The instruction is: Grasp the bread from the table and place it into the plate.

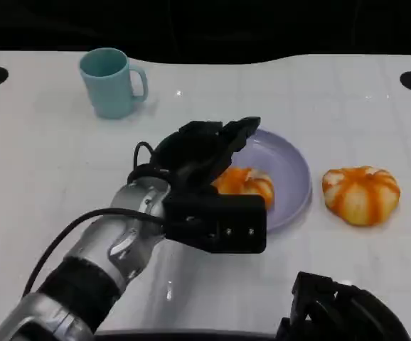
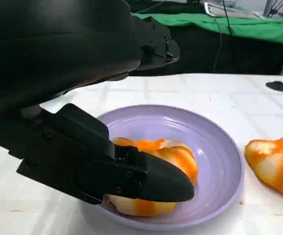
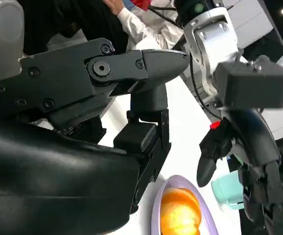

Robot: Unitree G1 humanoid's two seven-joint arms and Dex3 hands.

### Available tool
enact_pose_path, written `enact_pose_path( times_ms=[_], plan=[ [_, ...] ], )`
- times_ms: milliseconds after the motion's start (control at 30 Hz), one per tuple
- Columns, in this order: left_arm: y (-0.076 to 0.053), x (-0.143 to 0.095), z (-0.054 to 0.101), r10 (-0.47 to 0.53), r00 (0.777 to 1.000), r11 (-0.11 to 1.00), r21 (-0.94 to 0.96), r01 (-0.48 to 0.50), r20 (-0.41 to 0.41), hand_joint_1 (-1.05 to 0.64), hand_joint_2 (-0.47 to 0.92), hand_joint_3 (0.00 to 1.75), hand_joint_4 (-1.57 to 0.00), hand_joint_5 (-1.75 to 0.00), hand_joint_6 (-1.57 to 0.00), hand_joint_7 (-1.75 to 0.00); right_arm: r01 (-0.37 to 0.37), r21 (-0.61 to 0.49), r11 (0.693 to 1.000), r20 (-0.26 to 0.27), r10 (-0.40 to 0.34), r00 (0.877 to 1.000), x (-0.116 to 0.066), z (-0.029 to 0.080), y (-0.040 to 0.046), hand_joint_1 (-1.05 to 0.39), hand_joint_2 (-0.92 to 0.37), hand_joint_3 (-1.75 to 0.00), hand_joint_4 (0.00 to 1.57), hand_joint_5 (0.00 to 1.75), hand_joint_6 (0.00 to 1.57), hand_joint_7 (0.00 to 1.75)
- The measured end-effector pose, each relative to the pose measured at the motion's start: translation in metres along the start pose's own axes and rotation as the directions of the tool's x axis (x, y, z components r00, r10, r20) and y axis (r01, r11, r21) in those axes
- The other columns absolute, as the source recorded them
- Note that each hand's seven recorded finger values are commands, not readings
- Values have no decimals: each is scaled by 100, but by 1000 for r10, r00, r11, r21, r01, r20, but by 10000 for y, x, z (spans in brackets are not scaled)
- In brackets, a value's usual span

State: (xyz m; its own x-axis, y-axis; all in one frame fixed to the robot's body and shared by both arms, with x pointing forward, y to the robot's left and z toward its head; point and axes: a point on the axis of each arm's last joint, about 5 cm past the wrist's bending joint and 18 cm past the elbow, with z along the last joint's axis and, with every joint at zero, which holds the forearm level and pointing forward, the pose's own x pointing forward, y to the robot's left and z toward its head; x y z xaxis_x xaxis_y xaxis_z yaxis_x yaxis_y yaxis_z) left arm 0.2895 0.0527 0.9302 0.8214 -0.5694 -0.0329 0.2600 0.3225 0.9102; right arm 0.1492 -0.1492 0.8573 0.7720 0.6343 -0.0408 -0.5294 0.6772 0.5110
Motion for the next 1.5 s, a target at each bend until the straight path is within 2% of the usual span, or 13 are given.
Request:
enact_pose_path(
  times_ms=[100,233,333,400,633,667,700,733,800,933,1133,1400,1500],
  plan=[
    [-6,-95,-42,37,999,998,-46,-37,10,-73,92,12,-34,-37,-25,-8,0,-1,1000,0,0,1000,0,1,0,-71,-92,-24,86,160,77,139],
    [-81,-261,-100,165,985,980,-125,-156,58,-59,92,4,-50,-48,-44,-13,-2,2,1000,3,2,1000,-1,3,-1,-71,-92,-24,86,160,76,139],
    [-126,-370,-148,227,972,965,-148,-216,66,-49,92,3,-57,-68,-59,-12,-6,3,1000,4,6,1000,0,5,-3,-71,-92,-24,86,160,76,138],
    [-131,-433,-157,256,964,957,-159,-242,74,-39,91,2,-67,-101,-73,-15,-6,3,1000,4,6,1000,-4,6,-6,-71,-92,-22,87,158,76,137],
    [-163,-699,-123,356,931,903,-287,-320,83,-18,89,1,-80,-138,-101,-33,-1,7,1000,1,1,1000,-17,13,-8,-71,-92,-23,87,157,77,137],
    [-187,-738,-124,360,929,899,-299,-321,84,-18,89,1,-80,-140,-101,-35,-1,7,1000,1,1,1000,-19,12,-8,-71,-92,-23,87,158,76,138],
    [-210,-765,-128,360,929,896,-308,-320,83,-17,89,5,-81,-152,-101,-48,0,7,1000,0,0,1000,-20,11,-8,-71,-92,-23,87,158,77,138],
    [-226,-795,-138,364,928,891,-318,-323,79,-17,84,17,-81,-157,-96,-62,-1,7,1000,-1,1,1000,-20,11,-7,-71,-92,-24,87,158,77,139],
    [-257,-881,-157,383,920,879,-339,-335,84,-15,55,79,-82,-159,-92,-80,1,7,1000,-2,-1,1000,-24,13,-6,-72,-92,-24,86,159,77,139],
    [-334,-1037,-182,411,909,846,-400,-353,67,-16,46,108,-83,-172,-91,-100,0,-1,1000,3,0,1000,-27,31,7,-72,-92,-24,86,159,76,139],
    [-498,-1253,-185,443,896,722,-577,-382,-38,-16,52,110,-79,-175,-77,-129,-3,-6,1000,4,3,1000,-28,37,21,-72,-92,-25,86,160,76,140],
    [-590,-1516,-198,372,924,587,-747,-310,-91,-17,53,117,-72,-175,-64,-153,-5,-3,1000,1,5,1000,-27,39,29,-72,-92,-24,86,160,77,141],
    [-641,-1604,-203,336,935,547,-785,-291,-113,-18,55,116,-71,-175,-63,-155,-3,-3,1000,-2,3,1000,-32,41,28,-72,-92,-23,86,160,77,141]
  ],
)
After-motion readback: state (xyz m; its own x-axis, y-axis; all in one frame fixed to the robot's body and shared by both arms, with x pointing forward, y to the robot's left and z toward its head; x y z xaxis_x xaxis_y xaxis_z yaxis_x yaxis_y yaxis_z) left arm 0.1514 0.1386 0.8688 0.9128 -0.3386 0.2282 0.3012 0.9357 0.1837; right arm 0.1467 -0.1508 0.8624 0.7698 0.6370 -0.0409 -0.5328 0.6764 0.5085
